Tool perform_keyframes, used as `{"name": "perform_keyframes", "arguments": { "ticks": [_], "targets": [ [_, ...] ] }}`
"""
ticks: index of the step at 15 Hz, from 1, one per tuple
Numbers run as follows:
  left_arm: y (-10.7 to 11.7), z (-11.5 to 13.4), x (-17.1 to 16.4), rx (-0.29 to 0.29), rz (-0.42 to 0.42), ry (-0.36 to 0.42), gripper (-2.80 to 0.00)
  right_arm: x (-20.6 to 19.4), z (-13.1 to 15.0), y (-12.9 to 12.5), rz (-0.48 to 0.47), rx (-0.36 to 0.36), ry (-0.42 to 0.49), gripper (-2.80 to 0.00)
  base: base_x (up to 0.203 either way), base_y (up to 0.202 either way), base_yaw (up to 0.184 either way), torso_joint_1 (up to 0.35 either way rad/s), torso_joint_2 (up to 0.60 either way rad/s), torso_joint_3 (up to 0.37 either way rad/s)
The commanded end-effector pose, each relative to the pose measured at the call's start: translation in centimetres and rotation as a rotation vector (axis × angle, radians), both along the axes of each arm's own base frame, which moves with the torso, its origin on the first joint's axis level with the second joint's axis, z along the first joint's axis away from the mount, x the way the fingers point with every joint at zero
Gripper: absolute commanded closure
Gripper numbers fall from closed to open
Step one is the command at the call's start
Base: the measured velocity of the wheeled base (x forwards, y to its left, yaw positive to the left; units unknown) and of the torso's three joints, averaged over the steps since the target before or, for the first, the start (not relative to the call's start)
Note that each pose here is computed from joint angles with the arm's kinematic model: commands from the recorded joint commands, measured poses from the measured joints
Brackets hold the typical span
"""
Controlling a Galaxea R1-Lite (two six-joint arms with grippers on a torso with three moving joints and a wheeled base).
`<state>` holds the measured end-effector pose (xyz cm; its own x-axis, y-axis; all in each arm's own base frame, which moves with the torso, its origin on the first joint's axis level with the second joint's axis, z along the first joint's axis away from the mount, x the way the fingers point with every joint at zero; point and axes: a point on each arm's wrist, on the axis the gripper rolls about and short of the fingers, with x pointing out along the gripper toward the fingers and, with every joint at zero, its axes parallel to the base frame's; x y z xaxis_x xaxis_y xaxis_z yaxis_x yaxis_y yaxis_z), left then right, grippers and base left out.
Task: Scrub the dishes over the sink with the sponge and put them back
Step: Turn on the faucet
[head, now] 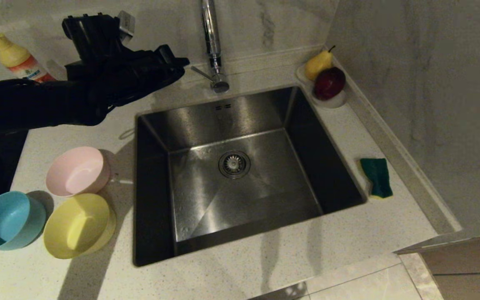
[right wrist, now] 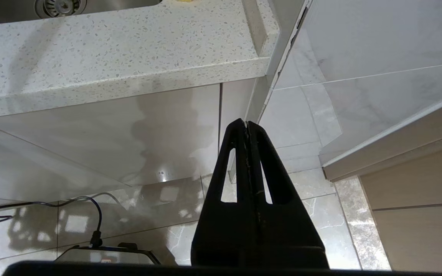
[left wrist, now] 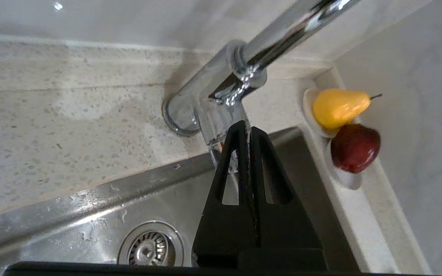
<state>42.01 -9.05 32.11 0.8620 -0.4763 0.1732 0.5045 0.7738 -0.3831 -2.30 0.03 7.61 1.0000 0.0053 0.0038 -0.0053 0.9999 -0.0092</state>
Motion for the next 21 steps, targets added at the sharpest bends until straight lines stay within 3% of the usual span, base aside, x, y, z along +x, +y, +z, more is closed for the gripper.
{"name": "perform_keyframes", "arguments": {
  "ticks": [1,12,21],
  "targets": [
    [0.0,-0.5,0.3,-0.001,0.01,0.01,0.0,0.0,0.0,0.0,0.001,0.0,-0.001,0.0,0.0,0.0,0.0,0.0,0.0,0.0],
    [-0.6,-1.5,1.6,0.009,0.01,-0.042,0.0,0.0,0.0,0.0,0.001,0.0,-0.001,0.0,0.0,0.0,0.0,0.0,0.0,0.0],
    [-0.9,-1.6,1.6,0.007,0.001,-0.042,0.0,0.0,0.0,0.0,0.001,0.0,-0.001,0.0,0.0,0.0,0.0,0.0,0.0,0.0]
  ]
}}
